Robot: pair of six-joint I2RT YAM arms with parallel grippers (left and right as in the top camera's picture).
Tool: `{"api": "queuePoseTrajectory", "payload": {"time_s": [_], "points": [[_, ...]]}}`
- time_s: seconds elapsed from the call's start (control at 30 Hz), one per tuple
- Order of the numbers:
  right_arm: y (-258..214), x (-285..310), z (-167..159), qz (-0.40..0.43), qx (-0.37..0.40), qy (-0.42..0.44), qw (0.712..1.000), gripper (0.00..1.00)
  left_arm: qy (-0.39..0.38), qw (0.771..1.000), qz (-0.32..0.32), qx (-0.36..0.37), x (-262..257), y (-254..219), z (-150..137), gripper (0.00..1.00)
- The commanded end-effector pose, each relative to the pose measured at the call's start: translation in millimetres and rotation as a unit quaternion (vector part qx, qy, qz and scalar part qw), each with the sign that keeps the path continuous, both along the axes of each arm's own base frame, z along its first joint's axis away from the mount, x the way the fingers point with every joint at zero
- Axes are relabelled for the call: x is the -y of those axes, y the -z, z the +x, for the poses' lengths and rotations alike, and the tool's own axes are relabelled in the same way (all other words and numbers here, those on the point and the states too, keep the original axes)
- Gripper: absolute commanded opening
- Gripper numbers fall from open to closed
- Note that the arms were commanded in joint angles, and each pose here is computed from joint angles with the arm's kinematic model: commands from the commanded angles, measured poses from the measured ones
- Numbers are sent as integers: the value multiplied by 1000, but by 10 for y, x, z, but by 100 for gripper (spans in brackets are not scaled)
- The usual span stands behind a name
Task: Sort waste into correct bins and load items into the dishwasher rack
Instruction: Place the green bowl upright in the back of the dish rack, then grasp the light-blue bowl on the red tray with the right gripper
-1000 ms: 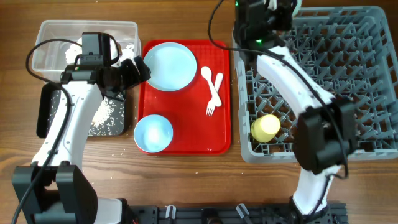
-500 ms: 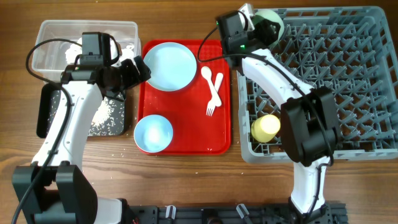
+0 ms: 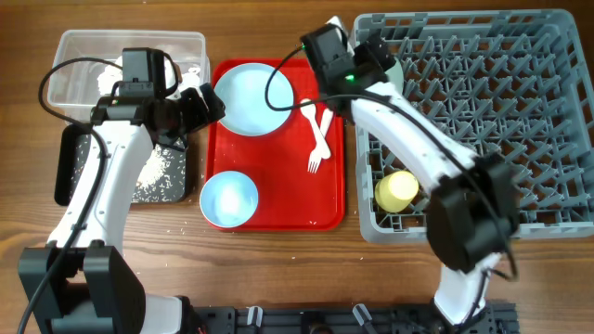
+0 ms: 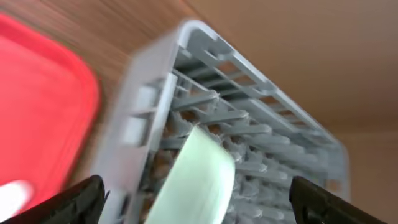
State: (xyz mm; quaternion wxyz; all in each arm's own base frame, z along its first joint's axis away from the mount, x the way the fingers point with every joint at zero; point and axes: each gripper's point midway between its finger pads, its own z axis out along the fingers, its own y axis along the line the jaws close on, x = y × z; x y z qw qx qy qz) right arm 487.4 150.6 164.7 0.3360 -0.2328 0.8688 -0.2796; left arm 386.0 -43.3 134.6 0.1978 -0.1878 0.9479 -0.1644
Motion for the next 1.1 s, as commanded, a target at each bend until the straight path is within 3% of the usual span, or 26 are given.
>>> {"api": "queuePoseTrajectory", "payload": {"time_s": [0.0, 0.03, 0.07, 0.13, 0.23, 0.37, 0.5, 0.63, 1.0, 1.07], "points": [[-626, -636, -330, 238, -14, -97, 966, 96, -5, 1000, -1, 15, -7, -107, 26, 100], [-680, -1252, -836, 388, -130, -207, 889, 100, -5, 1000, -1, 15, -7, -107, 26, 100], [-672, -1411, -1013, 433, -172, -225, 856, 100, -5, 1000, -1, 15, -7, -107, 26, 100], [-563, -1461, -1126, 472, -209, -190, 835, 99, -5, 1000, -1, 15, -8, -107, 26, 100], [-295, -1403, -1245, 490, -254, -114, 826, 99, -5, 1000, -1, 15, -8, -107, 26, 100], [268, -1396, -1470, 494, -286, -10, 821, 81, -5, 1000, -1, 15, -6, -107, 26, 100], [687, -1593, -1778, 498, -307, 2, 811, 67, -5, 1000, -1, 15, -7, -107, 26, 100], [872, -1752, -2028, 465, -316, -12, 827, 66, -5, 1000, -1, 15, -7, -107, 26, 100], [974, -1820, -2043, 460, -320, -17, 828, 67, -5, 1000, -2, 29, -6, -146, 82, 100], [974, -1821, -2043, 460, -320, -17, 828, 67, 38, 998, 17, 57, -8, -280, 102, 100]]}}
